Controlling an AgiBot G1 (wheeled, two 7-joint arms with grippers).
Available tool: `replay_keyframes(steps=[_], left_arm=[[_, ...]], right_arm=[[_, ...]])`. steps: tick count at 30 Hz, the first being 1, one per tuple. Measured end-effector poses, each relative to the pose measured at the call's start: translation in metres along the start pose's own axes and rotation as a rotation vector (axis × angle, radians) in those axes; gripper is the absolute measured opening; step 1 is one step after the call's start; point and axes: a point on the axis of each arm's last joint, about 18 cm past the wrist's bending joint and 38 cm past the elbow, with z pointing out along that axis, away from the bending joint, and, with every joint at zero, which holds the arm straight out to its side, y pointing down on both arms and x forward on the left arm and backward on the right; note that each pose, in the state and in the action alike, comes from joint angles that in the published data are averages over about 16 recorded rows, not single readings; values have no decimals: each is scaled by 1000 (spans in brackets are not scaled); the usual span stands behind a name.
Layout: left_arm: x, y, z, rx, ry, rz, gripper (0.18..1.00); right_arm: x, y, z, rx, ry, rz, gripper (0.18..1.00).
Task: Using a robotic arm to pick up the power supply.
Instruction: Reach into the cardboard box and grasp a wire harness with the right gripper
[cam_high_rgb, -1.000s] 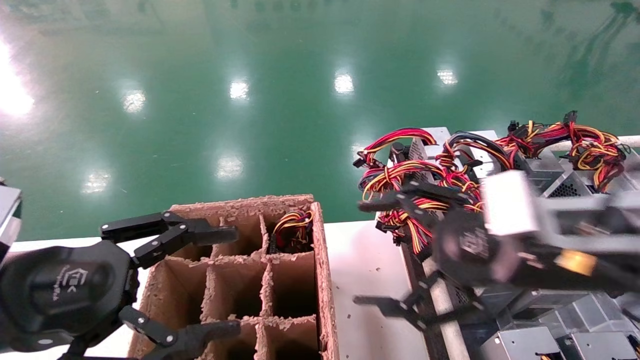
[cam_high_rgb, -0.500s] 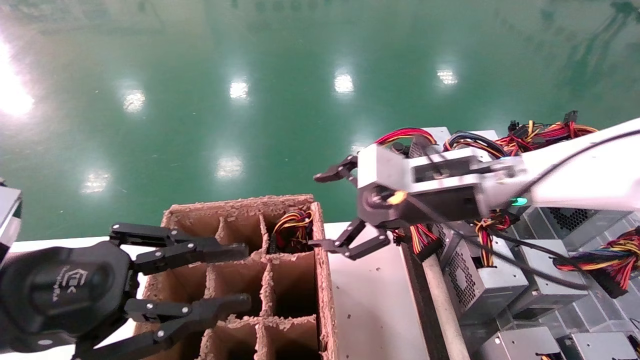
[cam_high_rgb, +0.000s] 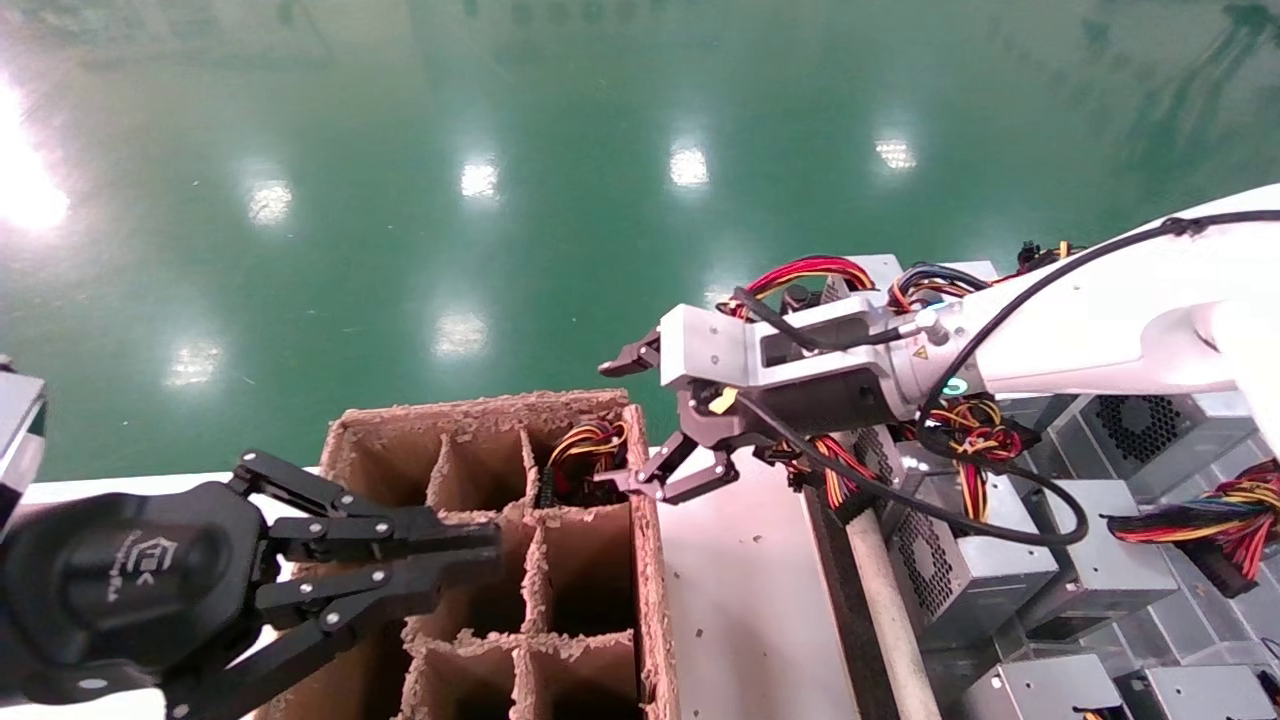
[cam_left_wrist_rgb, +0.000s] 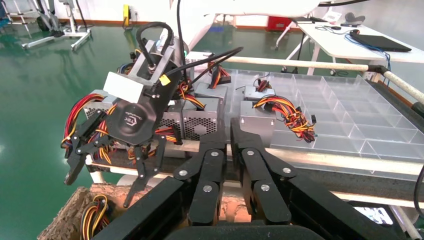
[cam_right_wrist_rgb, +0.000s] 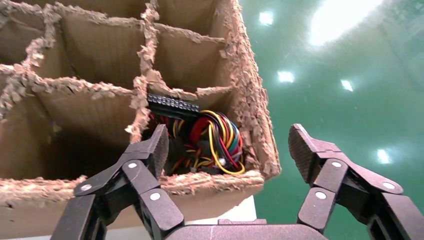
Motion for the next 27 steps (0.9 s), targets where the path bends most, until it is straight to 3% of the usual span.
replay_keyframes(steps=[15, 21, 27], left_arm=[[0, 0, 0, 0, 0, 0, 193], [0, 0, 0, 0, 0, 0, 192], [0, 0, 0, 0, 0, 0, 192]], right_arm=[[-1, 3, 8, -10, -8, -13, 659], [1, 4, 13, -25, -4, -20, 589], [2, 4, 18, -40, -4, -25, 575]])
